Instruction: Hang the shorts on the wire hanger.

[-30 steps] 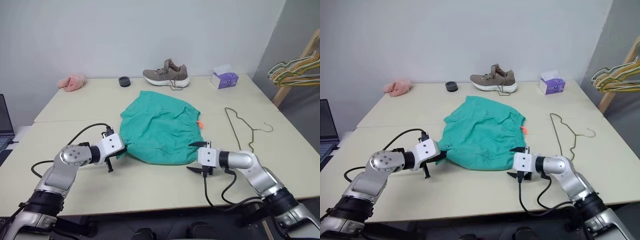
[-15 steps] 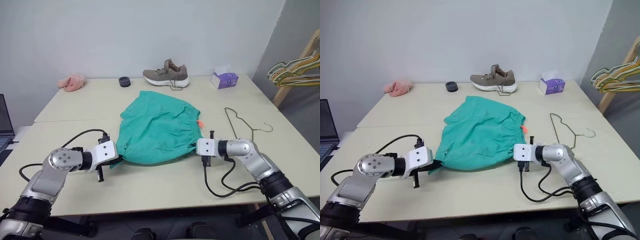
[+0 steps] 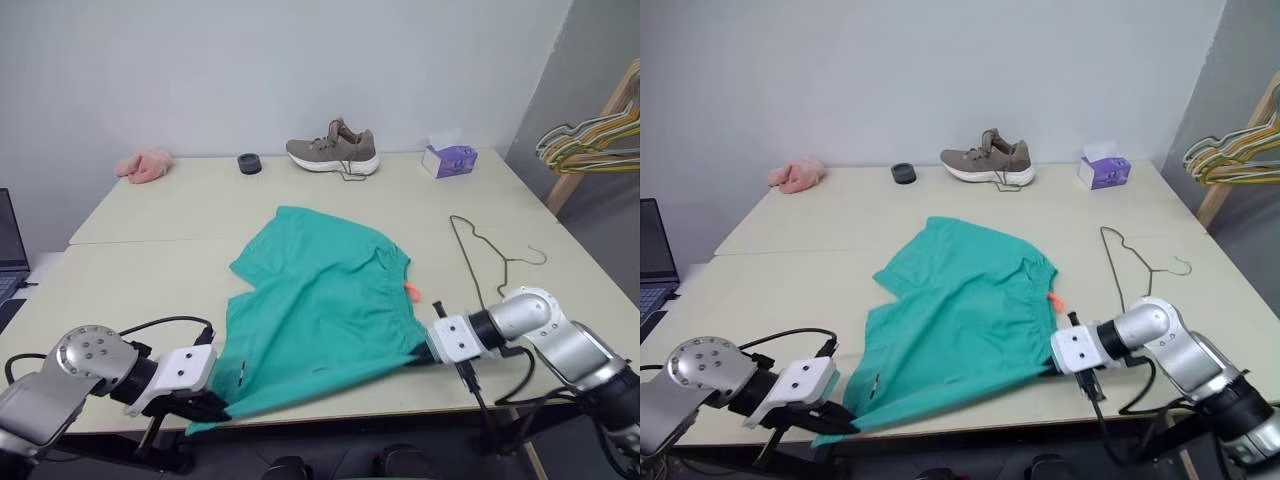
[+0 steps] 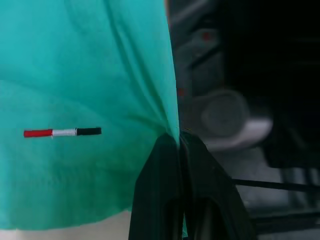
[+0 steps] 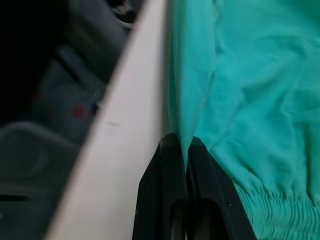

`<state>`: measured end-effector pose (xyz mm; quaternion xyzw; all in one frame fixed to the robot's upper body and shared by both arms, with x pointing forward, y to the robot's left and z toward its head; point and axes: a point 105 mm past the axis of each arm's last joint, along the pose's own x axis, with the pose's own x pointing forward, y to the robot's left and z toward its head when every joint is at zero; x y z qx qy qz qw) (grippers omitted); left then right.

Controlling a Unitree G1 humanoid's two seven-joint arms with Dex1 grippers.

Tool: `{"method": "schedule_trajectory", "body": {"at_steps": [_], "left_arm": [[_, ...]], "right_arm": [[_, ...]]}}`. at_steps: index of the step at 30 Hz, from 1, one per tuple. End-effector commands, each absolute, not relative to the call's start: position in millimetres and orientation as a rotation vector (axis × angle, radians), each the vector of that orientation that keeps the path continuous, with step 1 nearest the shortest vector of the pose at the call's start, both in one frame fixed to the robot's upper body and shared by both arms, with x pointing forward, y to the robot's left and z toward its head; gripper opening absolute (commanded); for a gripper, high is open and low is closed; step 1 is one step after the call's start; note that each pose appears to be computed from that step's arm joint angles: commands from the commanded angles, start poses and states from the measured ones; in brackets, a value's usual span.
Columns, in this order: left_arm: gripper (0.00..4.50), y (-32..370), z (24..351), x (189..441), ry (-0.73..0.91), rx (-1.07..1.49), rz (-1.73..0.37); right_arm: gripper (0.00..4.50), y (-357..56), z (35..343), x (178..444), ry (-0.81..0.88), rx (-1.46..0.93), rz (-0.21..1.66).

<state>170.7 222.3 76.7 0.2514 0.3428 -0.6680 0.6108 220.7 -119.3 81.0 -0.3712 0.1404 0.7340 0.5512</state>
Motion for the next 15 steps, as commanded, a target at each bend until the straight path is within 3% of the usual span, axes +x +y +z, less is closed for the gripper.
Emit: {"method": "schedule_trajectory", "body": {"at_steps": [1,10,12,15], "left_arm": [[0.00,225,87,161,0.829,0.568,-1.576],[0.00,213,76,144,0.831,0.515,-1.618],[0.49,209,76,147,0.828,0.468,-1.570],[1.30,206,75,155,0.803,0.444,-1.508]], "right_arm": [[0.03,-128,95,203,0.401,-0.872,1.782],[0.03,-115,93,189,0.454,-0.845,1.801],[0.20,-115,93,191,0.434,-0.877,1.795],[0.99,-115,98,185,0.439,-0.862,1.820]]}}
